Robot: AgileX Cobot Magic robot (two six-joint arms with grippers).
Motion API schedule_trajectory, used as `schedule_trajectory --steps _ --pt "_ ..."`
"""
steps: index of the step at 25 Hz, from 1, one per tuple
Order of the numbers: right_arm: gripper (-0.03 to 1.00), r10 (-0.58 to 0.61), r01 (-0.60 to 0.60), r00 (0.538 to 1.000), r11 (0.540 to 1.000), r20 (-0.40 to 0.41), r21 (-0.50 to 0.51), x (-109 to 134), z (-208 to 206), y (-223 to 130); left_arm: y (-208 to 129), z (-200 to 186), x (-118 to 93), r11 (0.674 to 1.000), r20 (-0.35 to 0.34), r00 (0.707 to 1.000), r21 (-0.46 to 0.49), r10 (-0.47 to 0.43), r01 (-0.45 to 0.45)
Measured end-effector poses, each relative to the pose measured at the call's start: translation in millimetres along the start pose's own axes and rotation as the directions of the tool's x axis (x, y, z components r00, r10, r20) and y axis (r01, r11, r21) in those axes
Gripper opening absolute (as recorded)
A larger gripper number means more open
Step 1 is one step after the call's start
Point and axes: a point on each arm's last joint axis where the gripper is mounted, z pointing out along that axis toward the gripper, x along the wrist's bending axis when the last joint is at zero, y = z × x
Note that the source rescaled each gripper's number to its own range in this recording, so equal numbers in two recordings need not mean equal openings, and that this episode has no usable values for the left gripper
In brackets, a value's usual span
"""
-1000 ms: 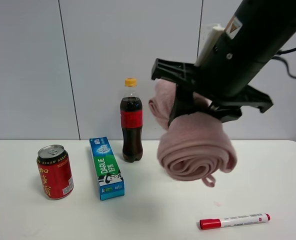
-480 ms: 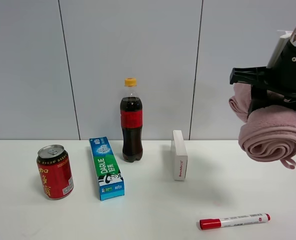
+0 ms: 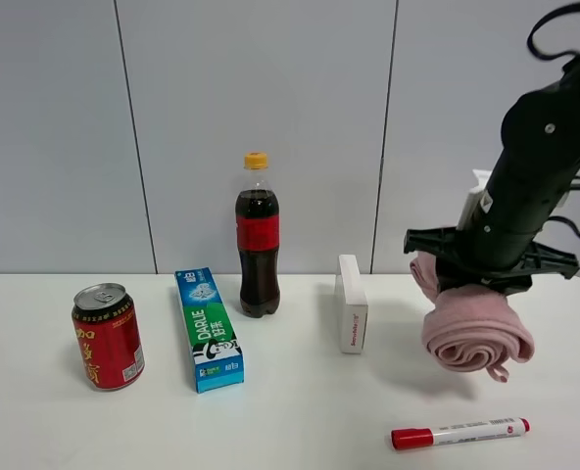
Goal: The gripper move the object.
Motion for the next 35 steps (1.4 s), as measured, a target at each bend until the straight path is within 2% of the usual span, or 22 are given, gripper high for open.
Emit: schedule_trajectory --steps 5,14,15,16,18,19,20,21,23,27,32,35 --pt "0.00 0.011 -0.012 1.000 0.998 0.005 0.058 1.8 30.7 -11.3 0.0 0.0 0.0 1.000 0.000 1.000 0.000 0.000 0.000" --pt "0.00 -0.061 0.061 0.998 0.998 -0.012 0.002 3.3 34.4 -7.1 0.0 0.0 0.0 1.000 0.000 1.000 0.000 0.000 0.000" --pt "0.03 -0.061 0.061 0.998 0.998 -0.012 0.002 3.4 34.8 -7.3 0.0 0.0 0.0 1.000 0.000 1.000 0.000 0.000 0.000" --pt "0.13 -0.061 0.061 0.998 0.998 -0.013 0.001 3.4 34.8 -7.2 0.0 0.0 0.0 1.000 0.000 1.000 0.000 0.000 0.000" --pt "0.53 -0.052 0.052 0.999 0.999 -0.015 -0.001 3.7 34.8 -6.9 0.0 0.0 0.0 1.000 0.000 1.000 0.000 0.000 0.000" --pt "0.69 -0.044 0.044 0.999 0.999 -0.015 -0.001 3.7 34.8 -6.9 0.0 0.0 0.0 1.000 0.000 1.000 0.000 0.000 0.000" --pt "0.82 -0.038 0.038 0.999 0.999 -0.015 -0.001 3.7 34.8 -6.9 0.0 0.0 0.0 1.000 0.000 1.000 0.000 0.000 0.000" --pt "0.89 -0.030 0.030 0.999 1.000 -0.015 -0.001 3.7 34.8 -6.9 0.0 0.0 0.0 1.000 0.000 1.000 0.000 0.000 0.000" --pt "0.96 -0.023 0.023 1.000 1.000 -0.013 -0.001 3.4 32.8 -6.5 0.0 0.0 0.0 1.000 0.000 1.000 0.000 0.000 0.000" --pt "0.99 -0.033 0.033 0.999 0.999 -0.004 -0.019 1.4 12.6 -0.7 0.0 0.0 0.0 1.000 0.000 1.000 0.000 0.000 0.000" --pt "1.00 -0.077 0.072 0.997 0.987 -0.031 -0.141 -1.4 -61.3 14.6 0.0 0.0 0.0 1.000 0.000 1.000 0.000 0.000 0.000" --pt "1.00 -0.157 0.135 0.985 0.956 -0.068 -0.262 -1.1 -123.2 15.7 0.0 0.0 0.0 1.000 0.000 1.000 0.000 0.000 0.000"
